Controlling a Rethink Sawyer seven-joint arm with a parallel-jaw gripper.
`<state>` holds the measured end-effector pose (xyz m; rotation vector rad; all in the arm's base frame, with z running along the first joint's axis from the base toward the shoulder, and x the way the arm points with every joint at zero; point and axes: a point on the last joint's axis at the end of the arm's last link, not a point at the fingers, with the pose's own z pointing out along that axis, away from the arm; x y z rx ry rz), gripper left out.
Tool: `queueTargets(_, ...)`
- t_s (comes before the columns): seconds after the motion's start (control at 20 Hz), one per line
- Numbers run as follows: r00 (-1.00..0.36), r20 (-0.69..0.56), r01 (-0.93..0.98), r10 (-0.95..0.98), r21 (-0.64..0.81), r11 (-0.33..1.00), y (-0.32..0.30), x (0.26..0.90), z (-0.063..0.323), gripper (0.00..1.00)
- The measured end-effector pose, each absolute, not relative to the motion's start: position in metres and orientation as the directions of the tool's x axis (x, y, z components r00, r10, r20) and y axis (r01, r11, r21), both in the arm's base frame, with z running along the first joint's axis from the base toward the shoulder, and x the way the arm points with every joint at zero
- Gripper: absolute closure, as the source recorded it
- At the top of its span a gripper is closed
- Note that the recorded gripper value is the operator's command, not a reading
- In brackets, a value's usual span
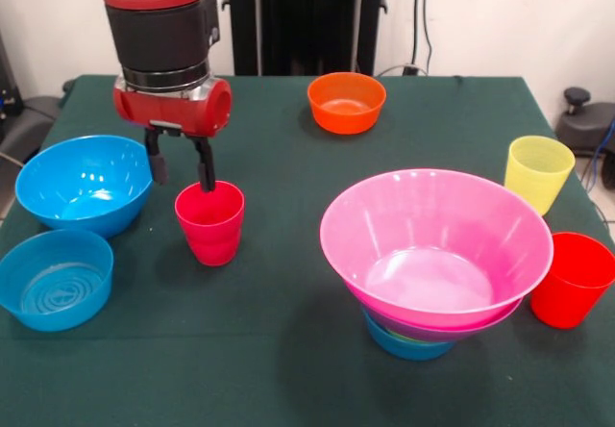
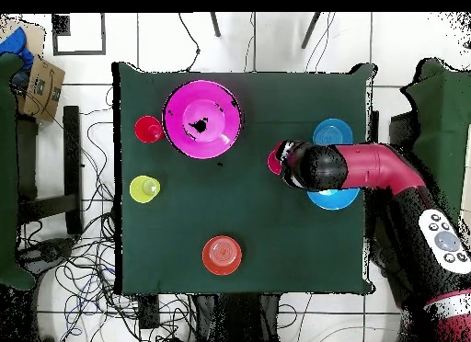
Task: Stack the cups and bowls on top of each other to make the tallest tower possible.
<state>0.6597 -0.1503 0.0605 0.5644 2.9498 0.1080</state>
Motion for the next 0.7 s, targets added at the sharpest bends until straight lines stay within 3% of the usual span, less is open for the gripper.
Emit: queueTargets(0.7,-0.958,-0.142,0.239,0.249,0.084,0.967,-0.084,0.668,0.049,0.0)
